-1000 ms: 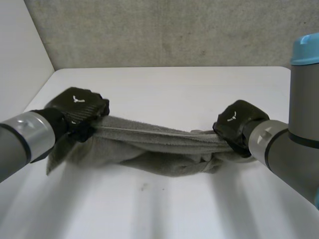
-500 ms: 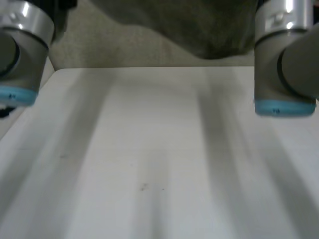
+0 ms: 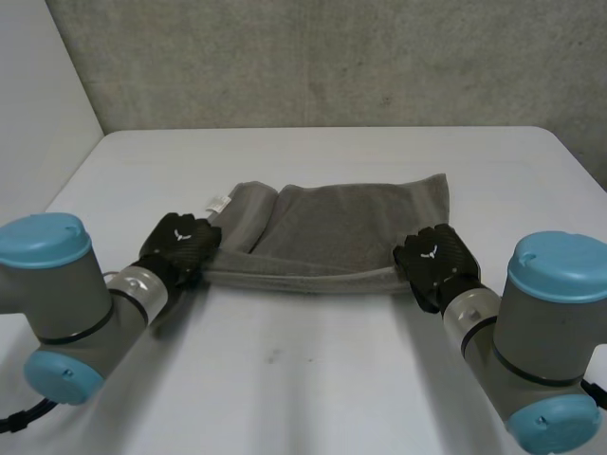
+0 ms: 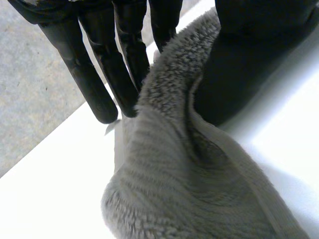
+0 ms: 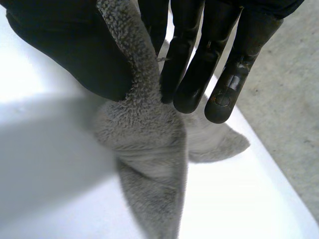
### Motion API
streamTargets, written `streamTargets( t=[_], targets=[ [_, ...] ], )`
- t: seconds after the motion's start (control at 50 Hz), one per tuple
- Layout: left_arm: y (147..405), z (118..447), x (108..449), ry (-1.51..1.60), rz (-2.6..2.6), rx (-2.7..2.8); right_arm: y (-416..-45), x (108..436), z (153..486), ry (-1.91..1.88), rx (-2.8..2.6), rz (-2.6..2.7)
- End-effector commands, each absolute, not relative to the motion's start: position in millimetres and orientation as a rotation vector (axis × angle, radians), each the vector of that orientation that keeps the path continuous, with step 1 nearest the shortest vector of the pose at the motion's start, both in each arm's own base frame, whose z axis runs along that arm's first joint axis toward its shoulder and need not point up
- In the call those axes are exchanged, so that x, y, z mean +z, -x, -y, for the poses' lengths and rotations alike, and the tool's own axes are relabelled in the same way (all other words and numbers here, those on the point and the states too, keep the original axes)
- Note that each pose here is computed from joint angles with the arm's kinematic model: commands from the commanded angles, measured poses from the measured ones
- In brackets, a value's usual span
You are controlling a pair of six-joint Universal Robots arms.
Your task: Fold the laundry
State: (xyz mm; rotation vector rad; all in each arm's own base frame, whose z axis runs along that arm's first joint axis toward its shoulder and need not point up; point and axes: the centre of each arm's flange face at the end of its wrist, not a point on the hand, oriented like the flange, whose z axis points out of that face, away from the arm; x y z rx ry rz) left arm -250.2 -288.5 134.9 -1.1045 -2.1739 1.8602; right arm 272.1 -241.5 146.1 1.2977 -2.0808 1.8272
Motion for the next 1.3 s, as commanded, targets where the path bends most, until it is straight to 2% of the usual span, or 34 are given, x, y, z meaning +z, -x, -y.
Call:
streamTargets(
  t=[0.02,0.2,0.34,0.52,0.84,1.3],
  targets=[
    [230.8,286.1,155.7,1.145,2.189,1.957,-269.4,155.3,234.7,-1.264,1.855,2.103],
    [219.5,277.5,169.5,1.107,2.198,2.000,-257.5,163.8,237.1,-1.042,1.925,2.293],
    [204.2,259.1,149.4,1.090,2.320,1.875,-252.3,162.9,235.5,-0.914,1.874,2.492],
    [182.9,233.5,150.2,1.018,2.431,1.781,-253.2,160.0,232.8,-0.921,1.833,2.544],
    [182.7,215.4,137.9,0.914,2.478,1.635,-253.4,157.6,232.0,-0.926,1.820,2.551],
    [179.4,249.8,120.3,0.890,2.492,1.672,-254.0,155.7,229.5,-0.938,1.811,2.557]
  ],
)
